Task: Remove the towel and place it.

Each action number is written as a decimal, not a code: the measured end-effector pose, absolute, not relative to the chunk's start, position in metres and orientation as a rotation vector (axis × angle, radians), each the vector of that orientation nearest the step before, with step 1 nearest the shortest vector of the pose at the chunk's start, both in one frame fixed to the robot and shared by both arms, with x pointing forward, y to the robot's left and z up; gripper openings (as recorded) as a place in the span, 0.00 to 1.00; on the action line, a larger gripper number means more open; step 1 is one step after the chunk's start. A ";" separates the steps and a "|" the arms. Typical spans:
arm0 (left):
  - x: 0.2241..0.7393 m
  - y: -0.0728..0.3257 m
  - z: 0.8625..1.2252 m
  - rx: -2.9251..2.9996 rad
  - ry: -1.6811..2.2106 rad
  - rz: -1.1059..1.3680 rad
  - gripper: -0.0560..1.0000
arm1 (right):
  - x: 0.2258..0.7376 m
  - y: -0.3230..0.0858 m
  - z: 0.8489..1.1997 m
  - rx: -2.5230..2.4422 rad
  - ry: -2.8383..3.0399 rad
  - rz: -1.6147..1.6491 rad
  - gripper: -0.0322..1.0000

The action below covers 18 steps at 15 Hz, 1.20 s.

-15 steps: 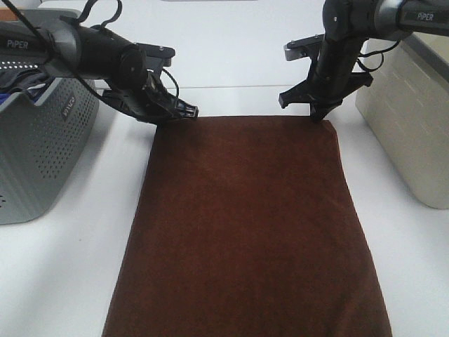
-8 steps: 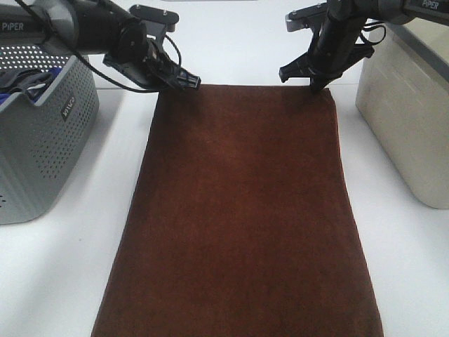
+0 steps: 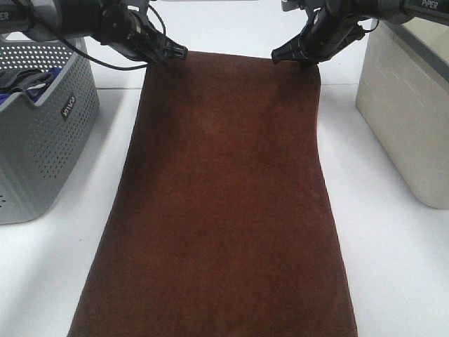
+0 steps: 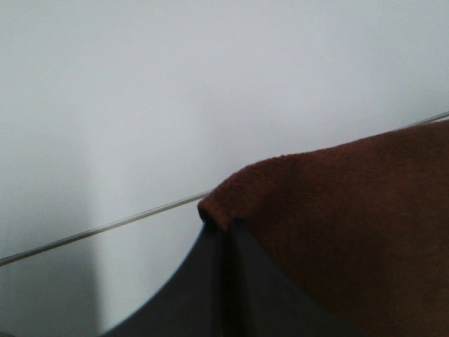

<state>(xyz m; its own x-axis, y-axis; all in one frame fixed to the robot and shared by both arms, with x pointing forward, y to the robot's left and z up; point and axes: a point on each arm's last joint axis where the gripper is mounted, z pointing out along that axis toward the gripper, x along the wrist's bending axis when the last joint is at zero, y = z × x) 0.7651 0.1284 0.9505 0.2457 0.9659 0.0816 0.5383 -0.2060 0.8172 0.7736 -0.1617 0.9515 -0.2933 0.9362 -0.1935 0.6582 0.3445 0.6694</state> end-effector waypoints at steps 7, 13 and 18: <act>0.793 0.125 0.911 1.753 1.285 0.831 0.05 | 0.791 -0.156 0.926 1.188 1.975 0.744 0.03; 0.797 0.123 0.890 1.728 1.228 0.823 0.29 | 0.796 -0.151 0.889 1.154 1.976 0.789 0.14; 0.801 0.131 0.892 1.700 1.225 0.836 0.72 | 0.796 -0.151 0.889 1.154 1.976 0.789 0.70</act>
<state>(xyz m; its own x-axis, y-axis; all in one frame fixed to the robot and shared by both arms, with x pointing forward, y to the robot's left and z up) 0.8011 0.1315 0.8923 0.2945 0.9550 0.0353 0.3808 -0.1511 0.9122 0.7962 -0.1510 0.8887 -0.3529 0.8967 -0.2671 0.4662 0.4160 0.7807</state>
